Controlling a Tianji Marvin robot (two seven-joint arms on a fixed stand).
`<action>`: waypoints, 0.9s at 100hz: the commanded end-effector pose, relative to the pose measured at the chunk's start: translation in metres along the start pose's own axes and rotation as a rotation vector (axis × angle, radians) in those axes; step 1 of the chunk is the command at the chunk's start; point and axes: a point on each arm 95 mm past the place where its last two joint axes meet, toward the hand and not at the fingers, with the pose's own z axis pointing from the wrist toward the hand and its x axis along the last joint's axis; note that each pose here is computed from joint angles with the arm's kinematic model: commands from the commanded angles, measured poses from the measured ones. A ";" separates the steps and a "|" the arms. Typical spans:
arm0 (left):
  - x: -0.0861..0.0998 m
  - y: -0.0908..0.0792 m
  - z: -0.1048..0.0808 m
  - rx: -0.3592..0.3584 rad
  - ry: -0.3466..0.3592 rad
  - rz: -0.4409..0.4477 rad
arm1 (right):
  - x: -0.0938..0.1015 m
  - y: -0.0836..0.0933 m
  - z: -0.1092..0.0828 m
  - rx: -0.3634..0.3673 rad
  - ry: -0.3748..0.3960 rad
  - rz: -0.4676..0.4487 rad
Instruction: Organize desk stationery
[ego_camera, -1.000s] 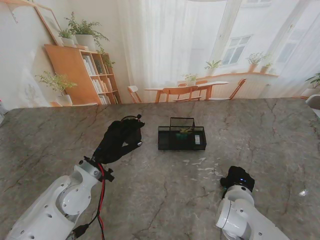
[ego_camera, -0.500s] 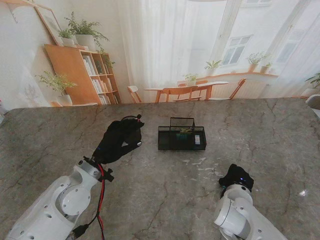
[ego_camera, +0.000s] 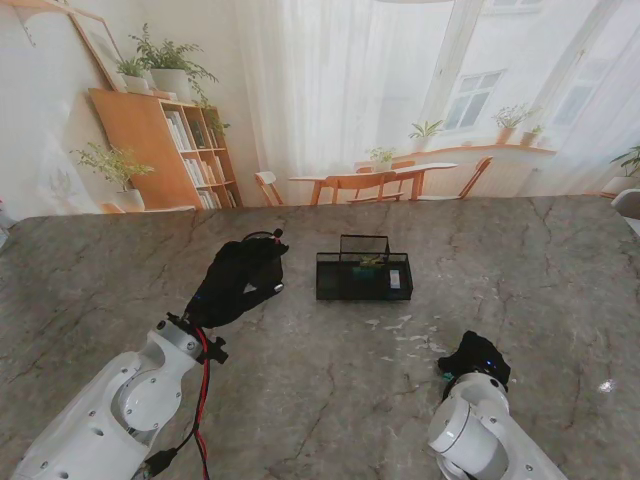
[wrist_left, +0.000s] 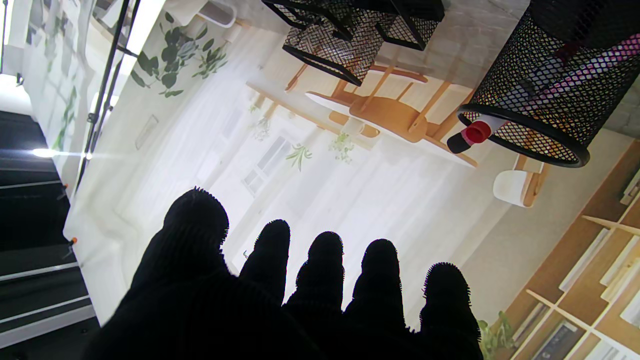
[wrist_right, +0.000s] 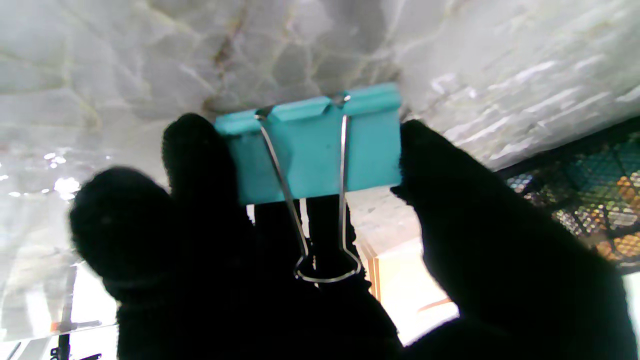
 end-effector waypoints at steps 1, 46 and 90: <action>0.002 0.001 0.000 0.001 0.004 -0.005 | 0.005 0.005 -0.003 0.002 0.012 0.032; 0.002 0.001 0.000 -0.001 0.004 -0.003 | 0.034 0.064 0.009 -0.057 0.103 0.139; 0.000 -0.001 -0.002 0.008 -0.006 0.010 | 0.102 0.107 0.046 -0.069 0.175 0.213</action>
